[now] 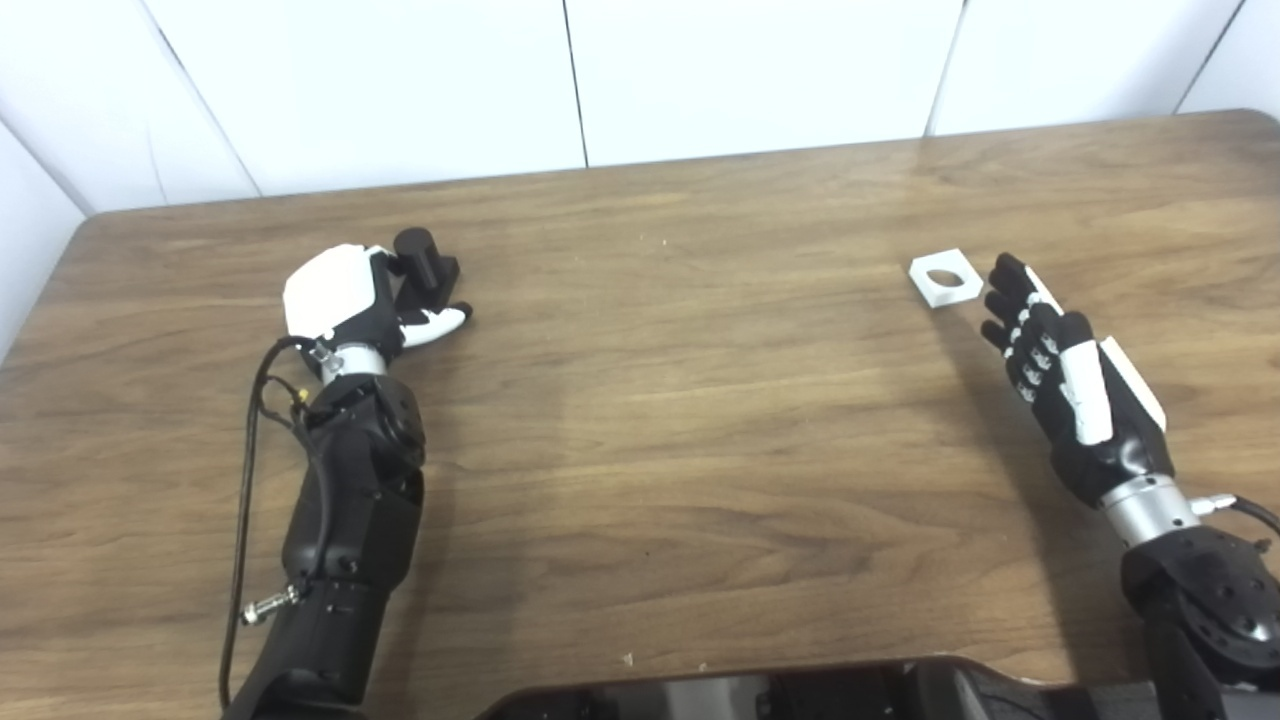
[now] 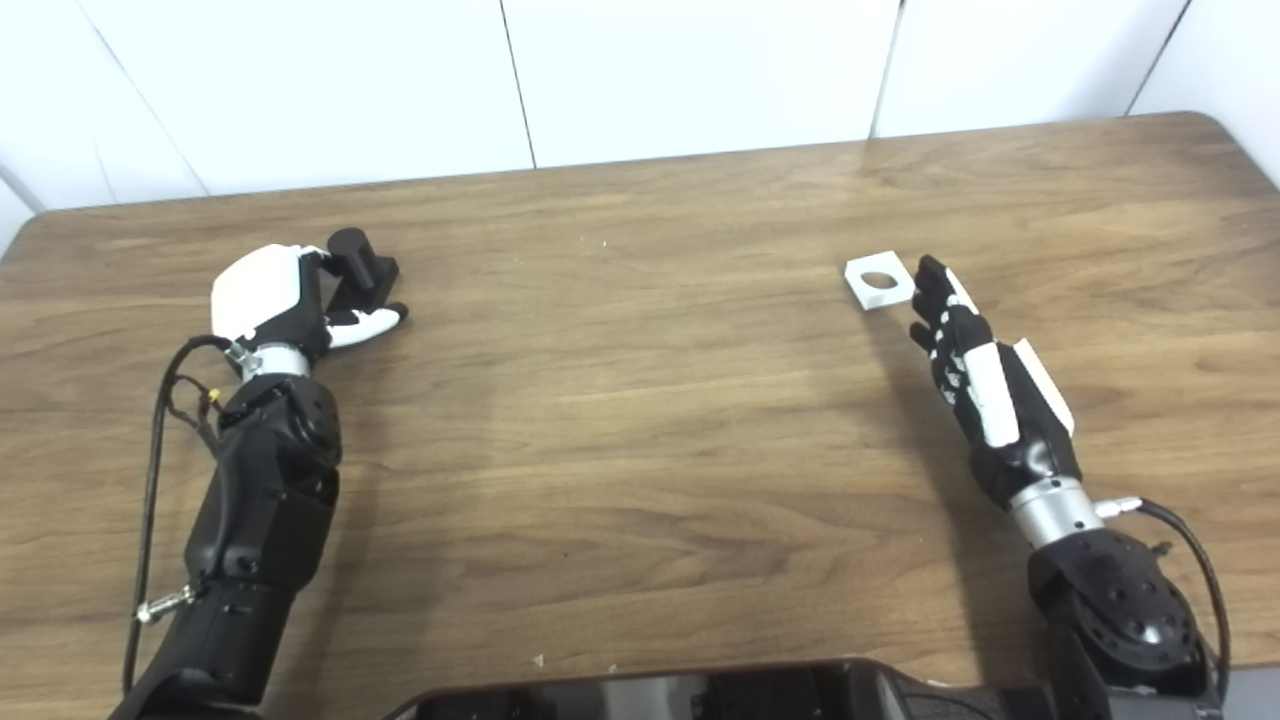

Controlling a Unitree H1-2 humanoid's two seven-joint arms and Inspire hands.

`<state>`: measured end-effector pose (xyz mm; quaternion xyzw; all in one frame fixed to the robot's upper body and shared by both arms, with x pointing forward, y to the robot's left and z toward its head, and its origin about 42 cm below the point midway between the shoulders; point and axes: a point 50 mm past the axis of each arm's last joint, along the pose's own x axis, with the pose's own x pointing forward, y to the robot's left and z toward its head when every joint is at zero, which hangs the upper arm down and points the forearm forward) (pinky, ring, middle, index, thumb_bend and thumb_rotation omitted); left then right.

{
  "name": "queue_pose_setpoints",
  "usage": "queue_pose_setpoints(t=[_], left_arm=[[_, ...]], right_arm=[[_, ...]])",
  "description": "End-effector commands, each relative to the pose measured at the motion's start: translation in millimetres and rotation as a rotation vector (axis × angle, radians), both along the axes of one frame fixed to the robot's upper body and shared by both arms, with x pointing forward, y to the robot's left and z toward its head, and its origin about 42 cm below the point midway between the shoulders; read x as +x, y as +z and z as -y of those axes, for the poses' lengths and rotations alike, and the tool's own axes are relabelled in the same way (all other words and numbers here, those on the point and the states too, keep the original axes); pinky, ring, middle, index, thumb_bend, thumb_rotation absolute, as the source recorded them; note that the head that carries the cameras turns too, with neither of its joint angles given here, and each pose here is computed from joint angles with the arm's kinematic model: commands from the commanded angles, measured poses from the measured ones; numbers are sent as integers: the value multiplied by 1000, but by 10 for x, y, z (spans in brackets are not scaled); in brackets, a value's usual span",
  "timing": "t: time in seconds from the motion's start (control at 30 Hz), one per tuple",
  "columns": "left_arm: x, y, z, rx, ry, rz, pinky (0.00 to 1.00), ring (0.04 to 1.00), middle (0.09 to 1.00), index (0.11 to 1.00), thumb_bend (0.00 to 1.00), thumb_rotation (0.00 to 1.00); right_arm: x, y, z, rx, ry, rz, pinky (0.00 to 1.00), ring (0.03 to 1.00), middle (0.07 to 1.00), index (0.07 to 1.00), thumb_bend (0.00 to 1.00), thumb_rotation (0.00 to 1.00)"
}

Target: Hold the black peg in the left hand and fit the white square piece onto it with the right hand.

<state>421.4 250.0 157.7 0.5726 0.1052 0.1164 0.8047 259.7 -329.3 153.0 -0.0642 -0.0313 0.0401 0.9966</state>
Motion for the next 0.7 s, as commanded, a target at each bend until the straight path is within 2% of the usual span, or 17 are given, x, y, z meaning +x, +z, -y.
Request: queue_pose_setpoints(t=[0.0, 0.4, 0.6, 0.63, 0.67], left_arm=[[79, 214, -38, 11, 8, 73, 884, 970, 893, 635, 699, 356], [66, 194, -13, -14, 3, 81, 879, 987, 904, 614, 662, 315], [63, 195, 1, -42, -3, 91, 894, 1000, 906, 555, 664, 207], [64, 194, 2, -44, -3, 91, 896, 1000, 908, 517, 574, 129], [62, 192, 3, -51, -5, 96, 897, 1000, 909, 504, 543, 102]], right_arm=[[31, 184, 21, -20, 20, 83, 1000, 1000, 1000, 996, 736, 1000], [20, 200, 38, -22, 16, 90, 1000, 1000, 1000, 992, 725, 1000], [21, 229, 49, -10, 16, 95, 1000, 1000, 1000, 999, 727, 998], [23, 230, 53, -10, 17, 96, 1000, 1000, 1000, 1000, 724, 998], [23, 235, 57, -14, 17, 98, 1000, 1000, 1000, 1000, 723, 997]])
